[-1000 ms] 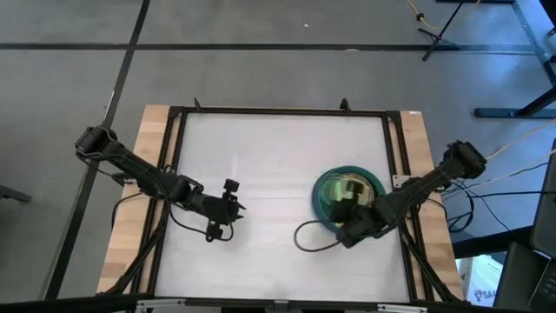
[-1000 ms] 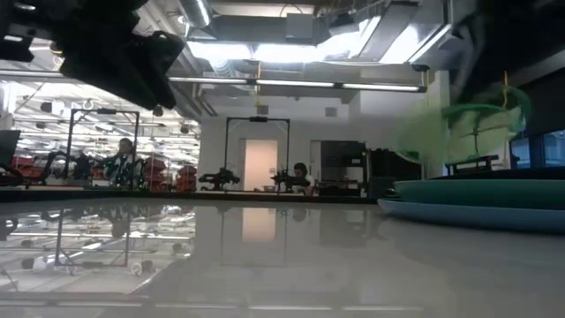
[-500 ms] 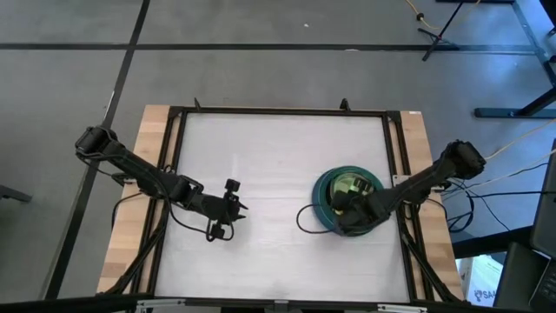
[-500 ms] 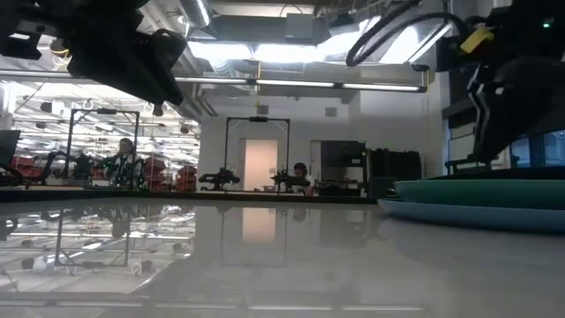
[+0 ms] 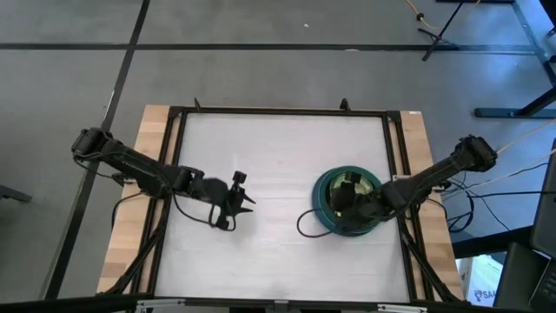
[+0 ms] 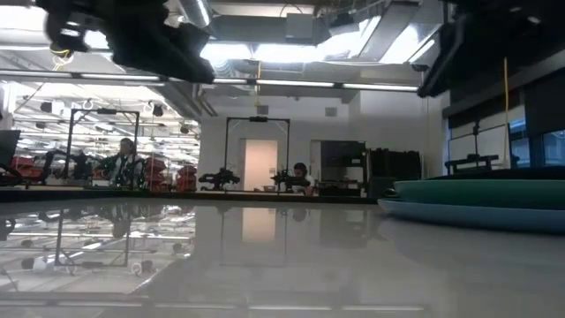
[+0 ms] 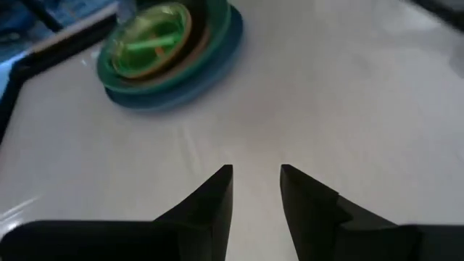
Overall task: Stack plastic plates
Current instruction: Return to Home Position
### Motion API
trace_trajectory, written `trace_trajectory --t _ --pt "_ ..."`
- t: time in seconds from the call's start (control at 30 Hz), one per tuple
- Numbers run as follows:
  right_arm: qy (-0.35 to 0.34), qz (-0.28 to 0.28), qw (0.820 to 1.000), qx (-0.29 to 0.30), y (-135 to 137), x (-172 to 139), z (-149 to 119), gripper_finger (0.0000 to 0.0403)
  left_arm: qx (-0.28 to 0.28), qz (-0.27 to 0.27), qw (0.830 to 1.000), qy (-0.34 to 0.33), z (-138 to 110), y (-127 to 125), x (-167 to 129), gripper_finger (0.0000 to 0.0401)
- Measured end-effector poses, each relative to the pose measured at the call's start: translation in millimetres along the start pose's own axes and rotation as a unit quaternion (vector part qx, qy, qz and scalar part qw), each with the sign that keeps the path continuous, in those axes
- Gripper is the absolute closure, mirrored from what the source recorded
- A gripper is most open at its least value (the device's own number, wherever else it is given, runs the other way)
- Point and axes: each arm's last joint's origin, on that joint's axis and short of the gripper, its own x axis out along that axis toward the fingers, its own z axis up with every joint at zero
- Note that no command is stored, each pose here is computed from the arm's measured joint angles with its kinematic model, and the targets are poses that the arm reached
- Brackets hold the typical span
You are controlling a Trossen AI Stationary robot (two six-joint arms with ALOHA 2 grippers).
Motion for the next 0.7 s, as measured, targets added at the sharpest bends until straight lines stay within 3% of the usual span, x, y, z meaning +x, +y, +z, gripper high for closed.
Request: trace_trajectory --t 0.3,0.7 --pt "-0.091 0.049 0.994 0.031 -50 15 -11 0.0258 -0.063 0.078 0.992 -0.074 -34 40 -19 0.0292" --pt "-0.265 0.091 0.956 0.092 -86 14 -39 0.0359 -0.149 0.174 0.961 -0.155 -79 47 -60 0.0294"
